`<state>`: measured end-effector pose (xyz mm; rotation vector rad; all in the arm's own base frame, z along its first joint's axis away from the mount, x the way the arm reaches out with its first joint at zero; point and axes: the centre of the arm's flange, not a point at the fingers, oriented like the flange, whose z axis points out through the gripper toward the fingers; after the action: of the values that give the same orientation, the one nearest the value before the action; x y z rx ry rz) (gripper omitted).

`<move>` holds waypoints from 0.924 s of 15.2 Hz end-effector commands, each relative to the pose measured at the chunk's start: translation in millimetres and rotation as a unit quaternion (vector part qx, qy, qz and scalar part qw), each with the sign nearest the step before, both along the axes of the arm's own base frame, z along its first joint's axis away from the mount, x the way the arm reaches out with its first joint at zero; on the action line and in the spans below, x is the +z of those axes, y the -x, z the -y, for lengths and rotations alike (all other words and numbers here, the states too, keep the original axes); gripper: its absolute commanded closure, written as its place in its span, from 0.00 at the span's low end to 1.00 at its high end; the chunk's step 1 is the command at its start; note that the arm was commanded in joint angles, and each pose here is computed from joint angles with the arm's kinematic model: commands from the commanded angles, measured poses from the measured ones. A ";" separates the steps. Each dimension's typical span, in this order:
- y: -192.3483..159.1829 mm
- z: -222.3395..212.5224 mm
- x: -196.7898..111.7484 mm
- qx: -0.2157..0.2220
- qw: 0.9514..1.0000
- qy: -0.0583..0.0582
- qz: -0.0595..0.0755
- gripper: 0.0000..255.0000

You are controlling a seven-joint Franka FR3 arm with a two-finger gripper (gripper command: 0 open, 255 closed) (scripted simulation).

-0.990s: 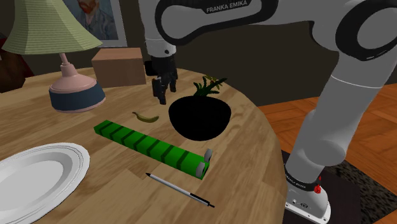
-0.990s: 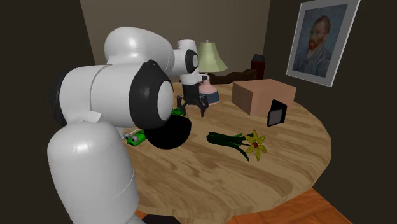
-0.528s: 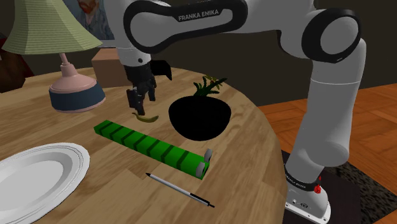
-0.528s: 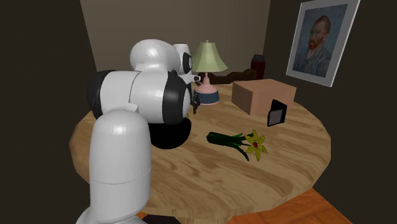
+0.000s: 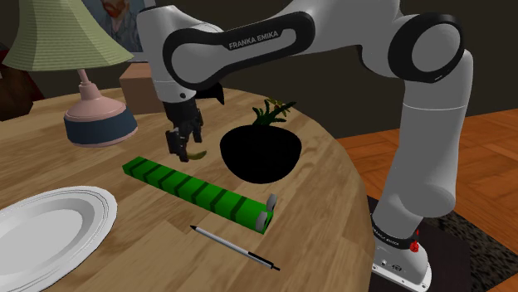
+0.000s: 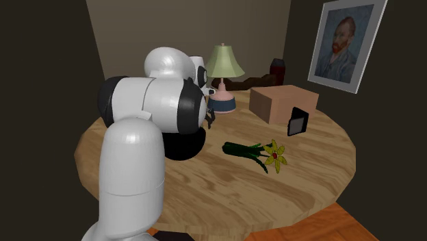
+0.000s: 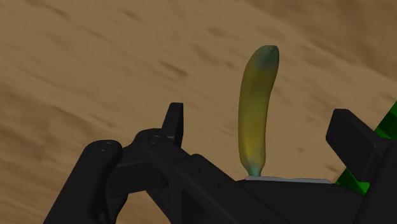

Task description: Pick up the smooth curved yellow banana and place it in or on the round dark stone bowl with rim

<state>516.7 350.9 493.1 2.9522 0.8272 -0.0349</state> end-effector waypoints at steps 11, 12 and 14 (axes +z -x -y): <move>0.0 0.3 -1.8 0.000 1.000 0.000 0.000 1.00; 0.0 0.3 -1.8 0.000 1.000 0.000 0.000 1.00; 0.0 0.3 -1.8 0.000 1.000 0.000 0.000 1.00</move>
<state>517.4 349.6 492.2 2.9513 0.8245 -0.0305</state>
